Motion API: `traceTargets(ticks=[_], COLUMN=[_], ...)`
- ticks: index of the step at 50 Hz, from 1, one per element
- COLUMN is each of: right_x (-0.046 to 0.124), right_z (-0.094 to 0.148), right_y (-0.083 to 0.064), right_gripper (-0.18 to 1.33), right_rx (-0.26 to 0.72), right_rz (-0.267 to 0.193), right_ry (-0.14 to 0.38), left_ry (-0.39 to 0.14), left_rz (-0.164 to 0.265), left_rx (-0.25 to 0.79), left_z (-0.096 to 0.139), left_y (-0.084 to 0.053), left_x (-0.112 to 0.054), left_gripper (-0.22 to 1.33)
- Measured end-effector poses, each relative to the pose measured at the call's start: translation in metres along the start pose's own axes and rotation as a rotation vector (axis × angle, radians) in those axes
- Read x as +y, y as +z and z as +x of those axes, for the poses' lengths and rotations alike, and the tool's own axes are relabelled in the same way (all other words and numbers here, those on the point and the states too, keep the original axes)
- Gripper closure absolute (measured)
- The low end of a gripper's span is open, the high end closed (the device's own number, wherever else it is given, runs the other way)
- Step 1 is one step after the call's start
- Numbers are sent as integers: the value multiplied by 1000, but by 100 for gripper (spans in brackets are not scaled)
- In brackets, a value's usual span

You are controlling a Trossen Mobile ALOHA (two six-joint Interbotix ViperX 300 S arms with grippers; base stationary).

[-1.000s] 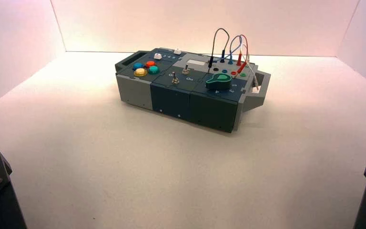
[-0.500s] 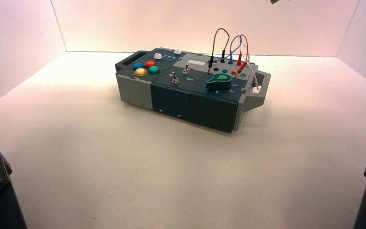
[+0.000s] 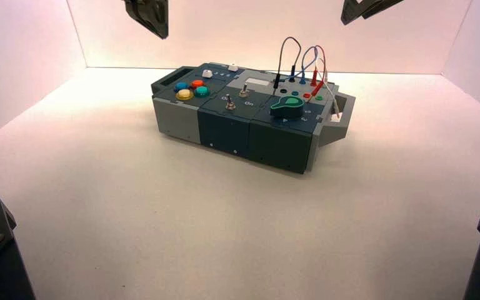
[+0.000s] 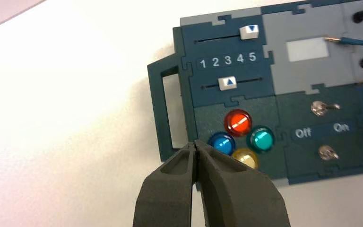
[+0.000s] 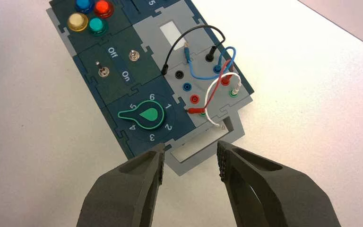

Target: Move the bottom slider to position 3.

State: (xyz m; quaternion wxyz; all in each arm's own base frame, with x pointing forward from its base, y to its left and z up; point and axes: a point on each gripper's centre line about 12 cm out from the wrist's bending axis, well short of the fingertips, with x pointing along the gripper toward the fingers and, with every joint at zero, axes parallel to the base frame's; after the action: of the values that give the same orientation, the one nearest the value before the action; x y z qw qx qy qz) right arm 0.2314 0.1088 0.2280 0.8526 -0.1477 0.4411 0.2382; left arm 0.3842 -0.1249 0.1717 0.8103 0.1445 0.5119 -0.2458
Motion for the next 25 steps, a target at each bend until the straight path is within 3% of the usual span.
traceTargets(ticks=[11,17,25], right_x=[0,0,0], right_z=[8,8,9], right_y=[-1,0,-1], right_gripper=[5,5,5], right_rx=[11,6,2], right_rz=[0,-1,1], right_ry=[1,-1,-1], left_ry=[-37,-45,-36], left_rz=[-78,-98,-93], left_rx=[19,19,12], left_z=[28,44,65], left_y=[6,8,11], left_x=[3,3,1], left_gripper=[128,128,128])
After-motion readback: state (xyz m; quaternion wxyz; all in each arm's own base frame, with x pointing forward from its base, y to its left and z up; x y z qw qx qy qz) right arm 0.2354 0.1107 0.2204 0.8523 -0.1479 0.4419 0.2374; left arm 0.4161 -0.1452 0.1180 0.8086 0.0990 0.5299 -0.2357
